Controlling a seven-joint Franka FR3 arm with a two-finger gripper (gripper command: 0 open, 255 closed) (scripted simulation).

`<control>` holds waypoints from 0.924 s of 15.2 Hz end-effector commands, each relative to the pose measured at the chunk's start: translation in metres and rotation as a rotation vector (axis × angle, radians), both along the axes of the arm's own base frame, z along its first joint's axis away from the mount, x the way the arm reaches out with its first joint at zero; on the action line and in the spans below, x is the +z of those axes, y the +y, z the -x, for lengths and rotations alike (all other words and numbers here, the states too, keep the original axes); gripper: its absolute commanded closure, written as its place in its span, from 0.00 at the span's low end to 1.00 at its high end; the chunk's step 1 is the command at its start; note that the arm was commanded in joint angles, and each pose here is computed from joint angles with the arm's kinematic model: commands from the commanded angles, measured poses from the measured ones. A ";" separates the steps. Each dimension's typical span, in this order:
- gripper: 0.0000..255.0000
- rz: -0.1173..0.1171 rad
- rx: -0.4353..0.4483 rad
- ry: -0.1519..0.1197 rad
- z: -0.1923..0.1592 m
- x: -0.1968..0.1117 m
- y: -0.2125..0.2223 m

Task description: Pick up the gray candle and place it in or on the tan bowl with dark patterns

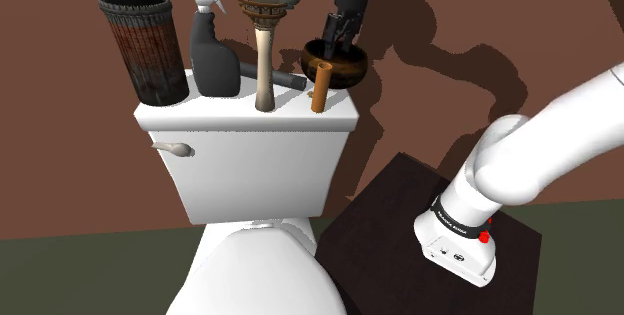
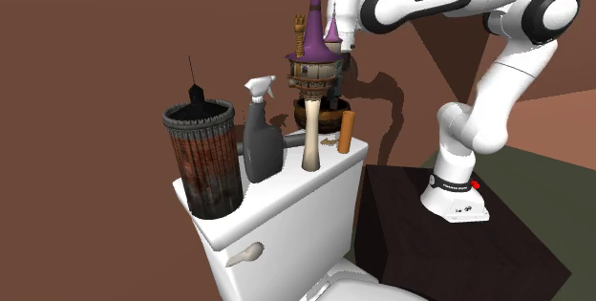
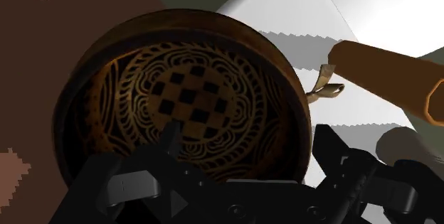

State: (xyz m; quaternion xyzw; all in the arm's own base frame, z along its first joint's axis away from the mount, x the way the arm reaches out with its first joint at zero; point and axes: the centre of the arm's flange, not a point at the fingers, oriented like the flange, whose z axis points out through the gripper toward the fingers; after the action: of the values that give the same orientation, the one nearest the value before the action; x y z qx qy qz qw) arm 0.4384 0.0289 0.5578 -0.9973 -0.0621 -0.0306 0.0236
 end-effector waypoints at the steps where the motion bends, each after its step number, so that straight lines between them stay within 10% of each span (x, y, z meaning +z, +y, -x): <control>1: 0.00 0.007 0.035 0.000 -0.024 -0.008 0.014; 14: 0.00 0.054 0.253 -0.001 -0.168 -0.041 0.107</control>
State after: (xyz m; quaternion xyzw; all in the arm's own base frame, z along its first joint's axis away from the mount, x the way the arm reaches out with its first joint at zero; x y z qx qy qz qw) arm 0.5966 0.1285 0.5218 -0.9834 -0.1787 -0.0302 0.0041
